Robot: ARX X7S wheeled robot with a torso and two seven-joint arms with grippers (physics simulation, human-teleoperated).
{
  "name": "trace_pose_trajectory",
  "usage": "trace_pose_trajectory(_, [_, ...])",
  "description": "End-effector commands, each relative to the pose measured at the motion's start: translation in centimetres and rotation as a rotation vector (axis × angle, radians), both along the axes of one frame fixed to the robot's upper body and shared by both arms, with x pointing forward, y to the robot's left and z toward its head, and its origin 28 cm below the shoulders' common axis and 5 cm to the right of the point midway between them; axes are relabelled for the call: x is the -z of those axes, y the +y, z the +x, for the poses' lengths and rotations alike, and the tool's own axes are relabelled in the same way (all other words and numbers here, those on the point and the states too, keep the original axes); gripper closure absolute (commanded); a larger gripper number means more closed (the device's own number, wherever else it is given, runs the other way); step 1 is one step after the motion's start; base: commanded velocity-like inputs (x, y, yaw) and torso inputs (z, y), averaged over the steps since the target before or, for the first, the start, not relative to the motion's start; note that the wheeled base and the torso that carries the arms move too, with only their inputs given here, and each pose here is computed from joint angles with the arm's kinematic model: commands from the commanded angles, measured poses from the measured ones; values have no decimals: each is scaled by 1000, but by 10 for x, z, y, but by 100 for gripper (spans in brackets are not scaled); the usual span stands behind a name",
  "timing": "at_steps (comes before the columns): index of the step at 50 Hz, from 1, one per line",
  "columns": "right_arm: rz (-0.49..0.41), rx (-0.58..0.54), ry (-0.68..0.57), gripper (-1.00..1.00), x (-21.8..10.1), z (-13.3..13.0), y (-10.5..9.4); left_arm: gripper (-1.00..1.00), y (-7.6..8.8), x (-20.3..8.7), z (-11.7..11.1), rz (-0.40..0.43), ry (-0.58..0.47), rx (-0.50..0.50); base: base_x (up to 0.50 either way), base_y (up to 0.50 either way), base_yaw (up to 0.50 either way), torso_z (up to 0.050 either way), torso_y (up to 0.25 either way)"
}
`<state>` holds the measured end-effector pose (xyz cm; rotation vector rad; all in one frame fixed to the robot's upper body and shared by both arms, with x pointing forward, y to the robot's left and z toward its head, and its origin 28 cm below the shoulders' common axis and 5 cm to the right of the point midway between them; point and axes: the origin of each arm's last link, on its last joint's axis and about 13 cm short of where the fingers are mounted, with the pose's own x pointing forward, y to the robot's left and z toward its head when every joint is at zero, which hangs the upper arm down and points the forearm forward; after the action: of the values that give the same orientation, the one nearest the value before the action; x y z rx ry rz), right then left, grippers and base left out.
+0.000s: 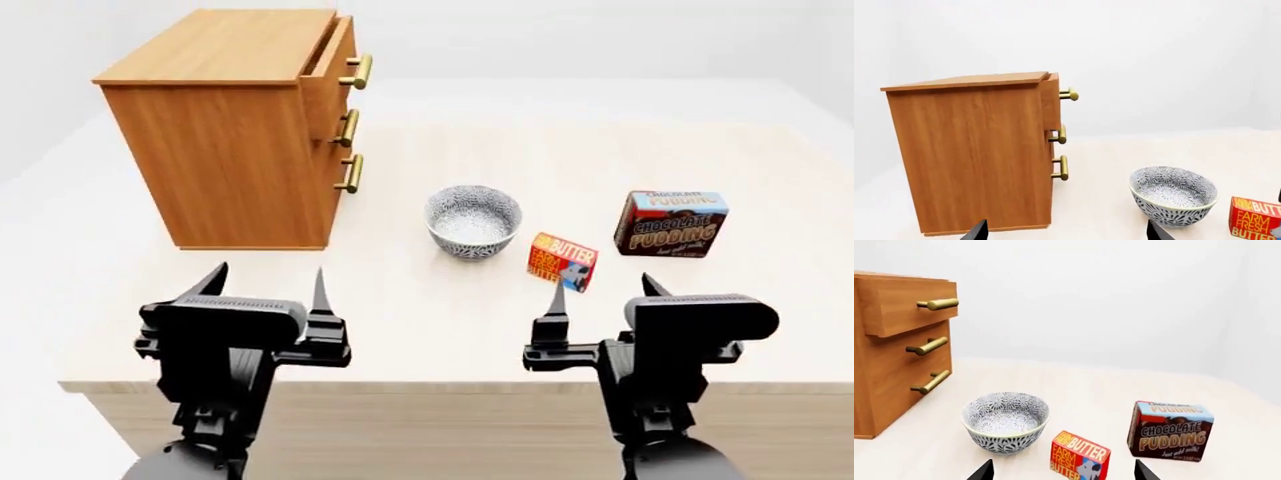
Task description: Put the butter at the back in the top drawer of the cabinet and close it.
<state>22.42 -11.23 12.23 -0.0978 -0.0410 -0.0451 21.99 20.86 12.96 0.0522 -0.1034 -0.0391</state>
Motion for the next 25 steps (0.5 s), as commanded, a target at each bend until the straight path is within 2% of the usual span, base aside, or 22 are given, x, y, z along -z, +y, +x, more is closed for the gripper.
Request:
trace_pose_trajectory(1, [-27,-32,8,-100,-23,0,0,-100,0,-21,-3,25,-9,5,0,0,0,0,0])
trace_pose_trajectory(13, [-28,-42,-17,-100,-28,-3,1,-100,-1,-27,-9,23,-28,9,53,-47,0,0,0])
trace_pose_trajectory(25, [-19,-44,-113,-100,-31,-17,3,-100,1,-28,-17,8,-85,-6,460,-72,0,0,0])
